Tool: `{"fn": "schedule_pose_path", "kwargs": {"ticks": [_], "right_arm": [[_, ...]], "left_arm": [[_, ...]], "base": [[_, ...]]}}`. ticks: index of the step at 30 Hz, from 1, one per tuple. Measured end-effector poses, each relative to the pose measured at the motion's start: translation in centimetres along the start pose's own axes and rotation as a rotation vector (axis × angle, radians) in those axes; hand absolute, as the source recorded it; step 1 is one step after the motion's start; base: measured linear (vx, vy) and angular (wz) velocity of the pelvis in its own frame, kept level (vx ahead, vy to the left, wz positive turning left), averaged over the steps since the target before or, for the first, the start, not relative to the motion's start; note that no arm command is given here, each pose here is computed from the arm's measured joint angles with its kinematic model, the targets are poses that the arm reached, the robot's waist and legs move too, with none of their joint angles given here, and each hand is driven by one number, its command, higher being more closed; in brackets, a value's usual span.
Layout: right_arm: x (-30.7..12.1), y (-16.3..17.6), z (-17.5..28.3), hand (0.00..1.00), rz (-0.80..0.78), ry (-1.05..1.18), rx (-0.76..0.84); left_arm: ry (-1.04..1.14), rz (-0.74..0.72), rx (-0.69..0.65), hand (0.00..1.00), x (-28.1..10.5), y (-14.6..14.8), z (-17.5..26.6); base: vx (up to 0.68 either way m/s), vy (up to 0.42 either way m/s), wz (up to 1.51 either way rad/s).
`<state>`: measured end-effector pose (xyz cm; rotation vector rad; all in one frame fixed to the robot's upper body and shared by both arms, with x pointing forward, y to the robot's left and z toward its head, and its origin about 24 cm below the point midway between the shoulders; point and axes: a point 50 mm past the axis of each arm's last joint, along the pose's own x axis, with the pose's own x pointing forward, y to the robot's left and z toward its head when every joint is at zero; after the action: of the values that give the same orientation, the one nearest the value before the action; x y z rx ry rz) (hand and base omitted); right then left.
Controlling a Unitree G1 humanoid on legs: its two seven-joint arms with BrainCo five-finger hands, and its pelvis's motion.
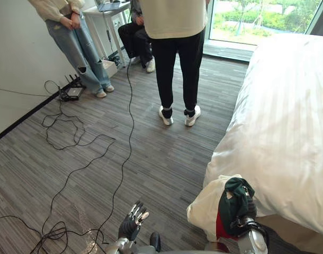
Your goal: Tidy the bed and pick cloth on bed and put in laundry
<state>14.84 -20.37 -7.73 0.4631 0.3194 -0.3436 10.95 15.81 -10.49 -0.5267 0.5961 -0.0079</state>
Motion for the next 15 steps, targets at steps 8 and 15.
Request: {"fn": "schedule_pose_path", "kwargs": {"ticks": [8,15], "right_arm": [[-3.1,-0.5,-4.7,1.00,0.157,0.236,-0.149],[-2.3,2.0,-4.1,1.00,0.328,0.221,-0.226]], "left_arm": [[-0.006,0.118,-0.018,0.00,-0.2,0.9,-0.3],[-0.067,0.143,-0.037,0.00,1.0,0.6,1.2]], "base": [[0.04,-0.001,0.28],[0.04,0.132,2.34]]}}
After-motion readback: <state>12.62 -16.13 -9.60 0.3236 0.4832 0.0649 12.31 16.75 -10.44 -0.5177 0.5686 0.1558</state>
